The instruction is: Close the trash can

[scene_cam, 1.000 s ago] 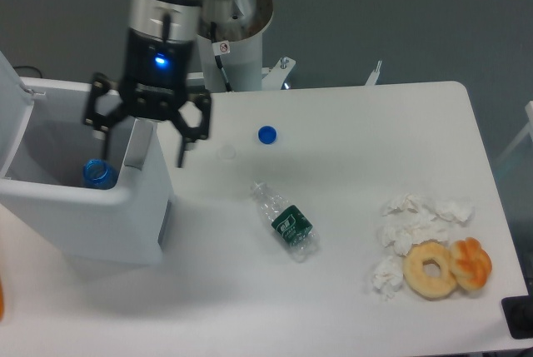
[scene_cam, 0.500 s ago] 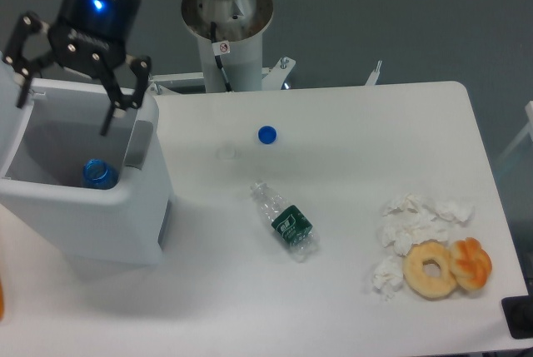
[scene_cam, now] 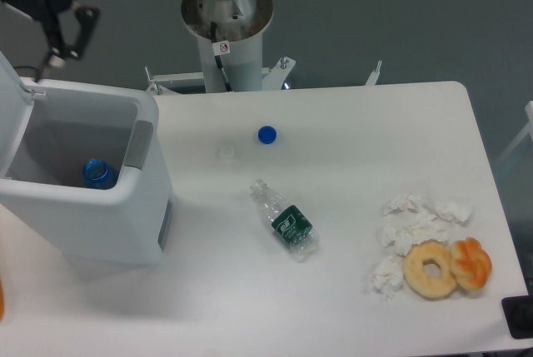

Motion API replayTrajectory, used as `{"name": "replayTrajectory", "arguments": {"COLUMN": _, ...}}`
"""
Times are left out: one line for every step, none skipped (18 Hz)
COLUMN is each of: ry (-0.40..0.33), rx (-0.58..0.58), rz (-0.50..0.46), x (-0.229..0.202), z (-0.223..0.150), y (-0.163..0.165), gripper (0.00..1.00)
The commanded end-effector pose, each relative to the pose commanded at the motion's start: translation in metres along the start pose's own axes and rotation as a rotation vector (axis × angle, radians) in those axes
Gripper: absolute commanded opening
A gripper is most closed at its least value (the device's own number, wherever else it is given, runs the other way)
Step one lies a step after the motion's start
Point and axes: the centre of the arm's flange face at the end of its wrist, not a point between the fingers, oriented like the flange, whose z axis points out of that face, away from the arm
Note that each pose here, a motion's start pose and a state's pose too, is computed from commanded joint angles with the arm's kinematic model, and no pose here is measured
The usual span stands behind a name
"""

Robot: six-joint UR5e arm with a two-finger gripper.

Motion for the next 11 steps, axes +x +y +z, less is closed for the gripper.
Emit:
{"name": "replayTrajectory", "arguments": {"ry": 0.022, "rx": -0.005, "rz": 0.011, "x": 0.007, "z": 0.002, "y": 0.002, "gripper": 1.0}}
{"name": "replayTrajectory", "arguments": {"ry": 0.045, "rx": -0.008, "rz": 0.02, "x": 0.013, "z": 0.002, "y": 0.003, "gripper": 1.0}}
{"name": "replayTrajectory", "arguments": {"ry": 0.071, "rx": -0.011, "rz": 0.027, "x": 0.018, "z": 0.003, "y": 0.004, "gripper": 1.0}}
{"name": "replayTrajectory", "arguments": {"ry": 0.099, "rx": -0.012, "rz": 0.03, "x": 0.023, "z": 0.002, "y": 0.004, "gripper": 1.0}}
{"name": "replayTrajectory", "arguments": {"ry": 0.132, "rx": -0.016, "rz": 0.03, "x": 0.026, "z": 0.003, "y": 0.004, "gripper": 1.0}}
{"name": "replayTrajectory", "arguments": {"ry": 0.165, "rx": -0.018, "rz": 0.034, "x": 0.031, "z": 0.002, "y": 0.004, "gripper": 1.0}}
{"name": "replayTrajectory", "arguments": {"ry": 0.181, "rx": -0.018, "rz": 0.038, "x": 0.035, "z": 0.001, "y": 0.004, "gripper": 1.0}}
{"name": "replayTrajectory", "arguments": {"ry": 0.188, "rx": -0.018, "rz": 0.04, "x": 0.038, "z": 0.0, "y": 0.004, "gripper": 1.0}}
{"name": "replayTrajectory", "arguments": {"ry": 0.196, "rx": -0.025, "rz": 0.048, "x": 0.043, "z": 0.003, "y": 0.006, "gripper": 1.0}}
{"name": "replayTrajectory", "arguments": {"ry": 0.205, "rx": -0.034, "rz": 0.049, "x": 0.047, "z": 0.006, "y": 0.009, "gripper": 1.0}}
{"name": "replayTrajectory", "arguments": {"ry": 0.212, "rx": -0.043, "rz": 0.053, "x": 0.049, "z": 0.011, "y": 0.011, "gripper": 1.0}}
